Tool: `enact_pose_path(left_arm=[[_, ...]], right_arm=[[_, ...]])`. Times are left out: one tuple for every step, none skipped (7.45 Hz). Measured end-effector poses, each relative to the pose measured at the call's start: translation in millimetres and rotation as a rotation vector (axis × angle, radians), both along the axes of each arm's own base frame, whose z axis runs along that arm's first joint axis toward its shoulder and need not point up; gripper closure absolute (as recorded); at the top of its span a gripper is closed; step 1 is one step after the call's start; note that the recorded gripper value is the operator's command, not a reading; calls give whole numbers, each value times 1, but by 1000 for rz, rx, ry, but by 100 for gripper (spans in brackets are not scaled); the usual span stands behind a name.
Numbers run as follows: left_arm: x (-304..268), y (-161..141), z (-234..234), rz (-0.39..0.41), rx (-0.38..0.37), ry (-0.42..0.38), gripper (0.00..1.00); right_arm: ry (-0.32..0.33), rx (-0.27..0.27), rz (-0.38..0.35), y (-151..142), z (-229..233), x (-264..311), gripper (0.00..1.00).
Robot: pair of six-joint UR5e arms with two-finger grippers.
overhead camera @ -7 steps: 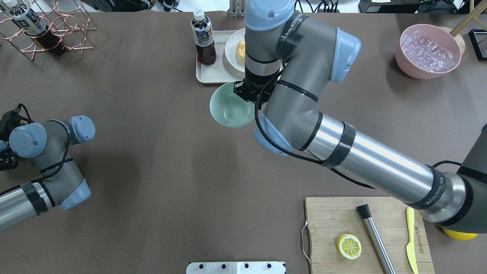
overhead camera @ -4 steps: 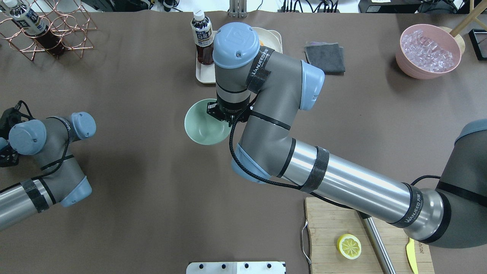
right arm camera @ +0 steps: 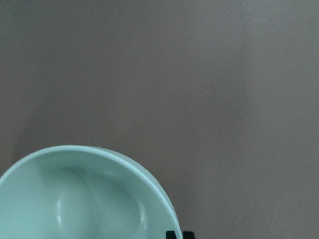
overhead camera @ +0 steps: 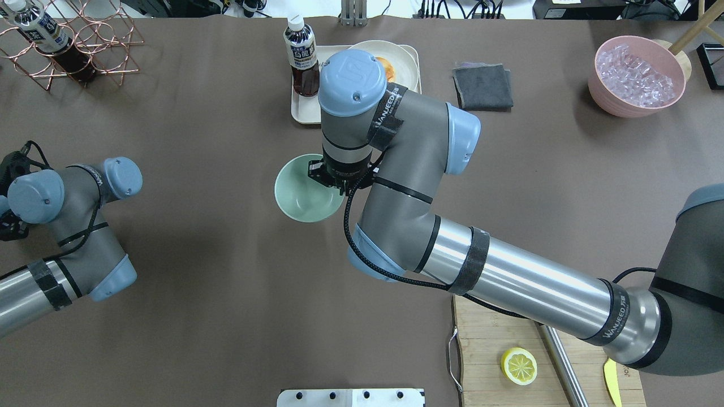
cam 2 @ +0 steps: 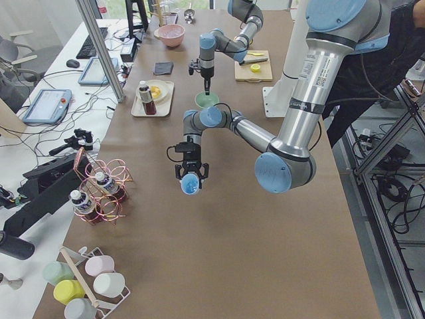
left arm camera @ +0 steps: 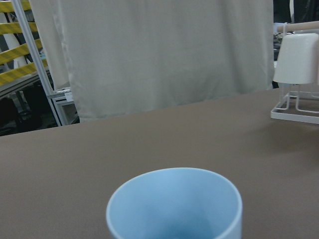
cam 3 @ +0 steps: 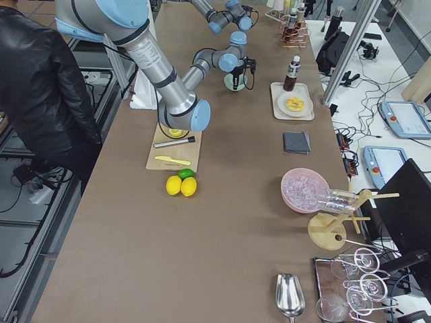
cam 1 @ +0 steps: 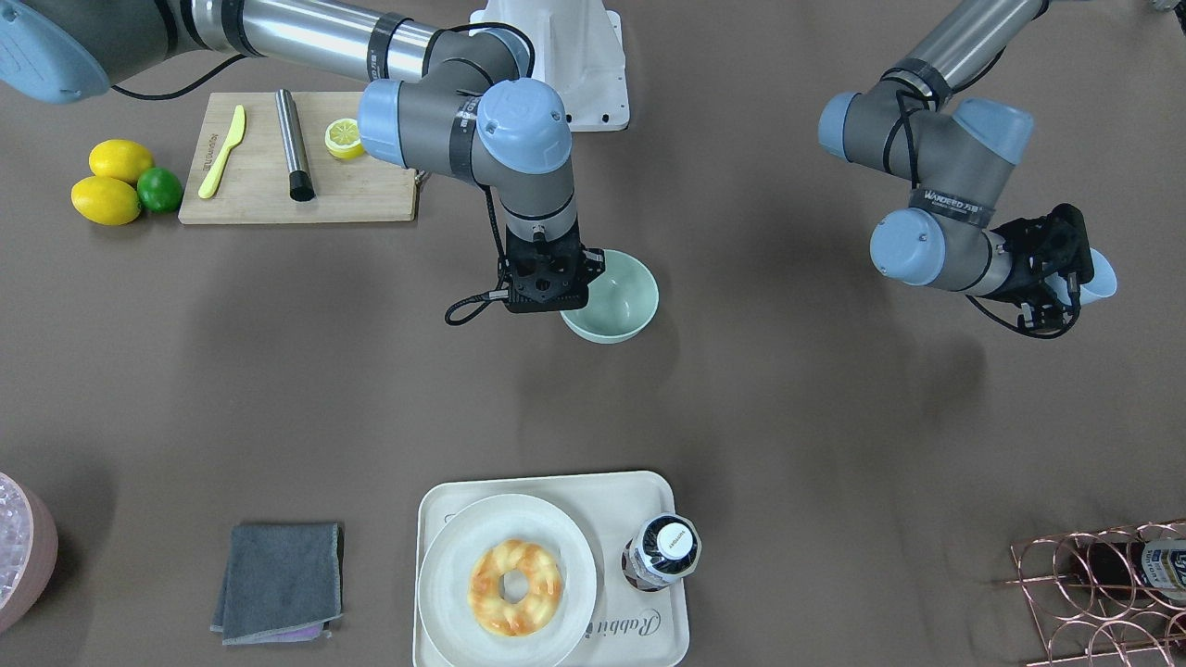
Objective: Pour ice into bowl
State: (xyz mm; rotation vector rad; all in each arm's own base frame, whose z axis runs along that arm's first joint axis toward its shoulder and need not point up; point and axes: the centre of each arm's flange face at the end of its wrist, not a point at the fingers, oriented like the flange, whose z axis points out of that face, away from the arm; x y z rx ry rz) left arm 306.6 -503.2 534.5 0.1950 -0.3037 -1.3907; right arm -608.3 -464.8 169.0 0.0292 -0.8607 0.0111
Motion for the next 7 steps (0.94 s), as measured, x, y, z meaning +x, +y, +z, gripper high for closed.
enact_pose_path(left_arm=[[-4,-1,-23,24,27,39,44],[-5,-3,-48,44,59,77,44],[-2,-5,-76,60,95,117,44],[2,-9,-99,70,125,150,44],[5,-9,-125,80,159,187,44],[7,-9,-150,92,190,220,44],[7,-9,-167,100,205,237,44]], right_arm=[[-5,10,-1,2,8,-8,100],[-9,18,-1,2,17,-16,100],[-12,23,0,2,23,-21,100],[-11,23,0,2,27,-23,79],[-11,23,3,1,27,-24,76],[-12,20,9,-4,26,-21,72],[-13,9,17,-14,23,-10,60]])
